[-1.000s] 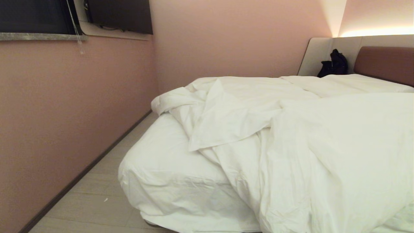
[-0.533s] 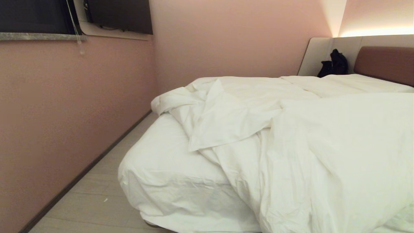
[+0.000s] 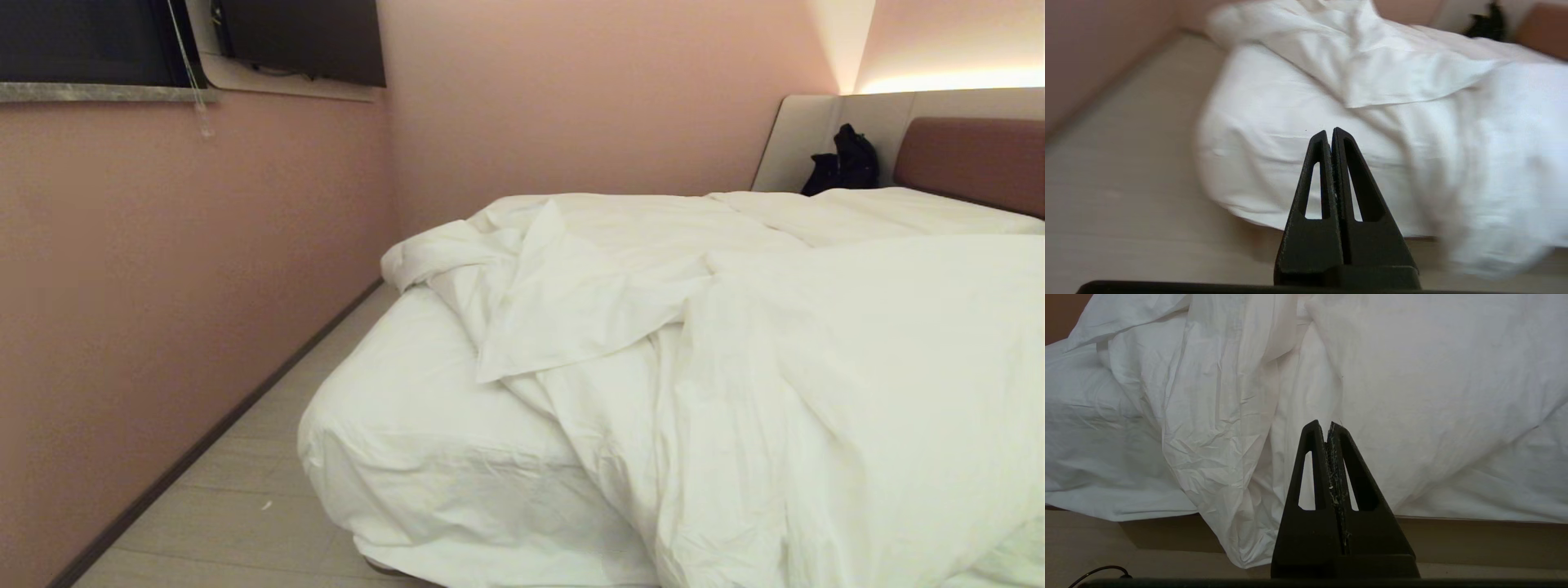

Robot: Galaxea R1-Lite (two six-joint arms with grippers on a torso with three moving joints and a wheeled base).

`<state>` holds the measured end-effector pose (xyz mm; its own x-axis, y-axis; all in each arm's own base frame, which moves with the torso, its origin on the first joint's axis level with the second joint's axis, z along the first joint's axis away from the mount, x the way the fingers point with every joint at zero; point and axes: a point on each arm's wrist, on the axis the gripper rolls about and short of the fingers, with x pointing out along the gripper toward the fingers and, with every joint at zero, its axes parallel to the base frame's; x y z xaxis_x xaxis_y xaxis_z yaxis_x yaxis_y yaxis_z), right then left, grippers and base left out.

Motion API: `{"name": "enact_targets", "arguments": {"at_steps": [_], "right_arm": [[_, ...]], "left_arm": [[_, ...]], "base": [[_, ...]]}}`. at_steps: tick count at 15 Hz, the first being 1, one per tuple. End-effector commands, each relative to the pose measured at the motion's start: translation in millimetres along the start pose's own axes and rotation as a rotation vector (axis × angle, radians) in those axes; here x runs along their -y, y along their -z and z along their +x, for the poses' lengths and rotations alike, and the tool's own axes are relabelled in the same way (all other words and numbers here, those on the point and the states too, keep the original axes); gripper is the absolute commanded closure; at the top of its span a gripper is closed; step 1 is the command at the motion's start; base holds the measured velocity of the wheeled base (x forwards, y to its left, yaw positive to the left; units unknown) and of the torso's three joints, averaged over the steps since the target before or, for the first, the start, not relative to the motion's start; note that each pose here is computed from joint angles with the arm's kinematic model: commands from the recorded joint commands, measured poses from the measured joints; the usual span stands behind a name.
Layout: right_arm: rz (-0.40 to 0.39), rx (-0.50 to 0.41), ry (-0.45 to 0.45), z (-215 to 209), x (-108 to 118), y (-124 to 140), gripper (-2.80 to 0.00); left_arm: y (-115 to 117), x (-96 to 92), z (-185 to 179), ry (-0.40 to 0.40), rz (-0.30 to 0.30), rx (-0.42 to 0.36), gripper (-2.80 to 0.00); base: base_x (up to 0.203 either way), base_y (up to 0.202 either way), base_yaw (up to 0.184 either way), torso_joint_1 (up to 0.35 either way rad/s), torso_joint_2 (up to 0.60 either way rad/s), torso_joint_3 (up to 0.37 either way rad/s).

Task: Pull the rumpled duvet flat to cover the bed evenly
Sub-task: Hold the folded corner of the quilt

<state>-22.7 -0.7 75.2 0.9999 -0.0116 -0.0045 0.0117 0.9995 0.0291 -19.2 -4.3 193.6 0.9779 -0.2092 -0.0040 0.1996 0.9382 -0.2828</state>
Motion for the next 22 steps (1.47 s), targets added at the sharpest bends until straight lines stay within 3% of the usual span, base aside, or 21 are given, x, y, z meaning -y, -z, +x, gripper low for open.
{"name": "enact_targets", "arguments": {"at_steps": [1, 4, 6, 11, 14, 16, 18, 22], "right_arm": [[0.000, 0.000, -0.001, 0, 0, 0, 0.00], [0.000, 0.000, -0.001, 0, 0, 0, 0.00], [0.000, 0.000, 0.001, 0, 0, 0, 0.00], [0.000, 0.000, -0.001, 0, 0, 0, 0.00], [0.000, 0.000, -0.001, 0, 0, 0, 0.00], [0.000, 0.000, -0.001, 0, 0, 0, 0.00], [0.000, 0.000, 0.001, 0, 0, 0, 0.00], [0.000, 0.000, -0.001, 0, 0, 0, 0.00]], "left_arm": [[-28, -3.0, 60, -0.006, -0.110, -0.200, 0.00], [-45, -10.7, 130, 0.023, -0.241, -0.342, 0.00], [-50, -15.9, 171, 0.064, -0.311, -0.397, 0.00], [-24, -41.5, 290, 0.189, -0.498, -0.617, 0.00], [-3, -51.4, 353, 0.261, -0.606, -0.711, 0.00], [7, -52.1, 384, 0.302, -0.645, -0.746, 0.00], [23, -46.1, 408, 0.341, -0.626, -0.781, 0.00], [52, -39.2, 431, 0.454, -0.366, -0.771, 0.00]], "base": [[0.000, 0.000, 0.000, 0.000, 0.00, 0.000], [0.000, 0.000, 0.000, 0.000, 0.00, 0.000], [0.000, 0.000, 0.000, 0.000, 0.00, 0.000], [0.000, 0.000, 0.000, 0.000, 0.00, 0.000], [0.000, 0.000, 0.000, 0.000, 0.00, 0.000], [0.000, 0.000, 0.000, 0.000, 0.00, 0.000], [0.000, 0.000, 0.000, 0.000, 0.00, 0.000], [0.000, 0.000, 0.000, 0.000, 0.00, 0.000]]}}
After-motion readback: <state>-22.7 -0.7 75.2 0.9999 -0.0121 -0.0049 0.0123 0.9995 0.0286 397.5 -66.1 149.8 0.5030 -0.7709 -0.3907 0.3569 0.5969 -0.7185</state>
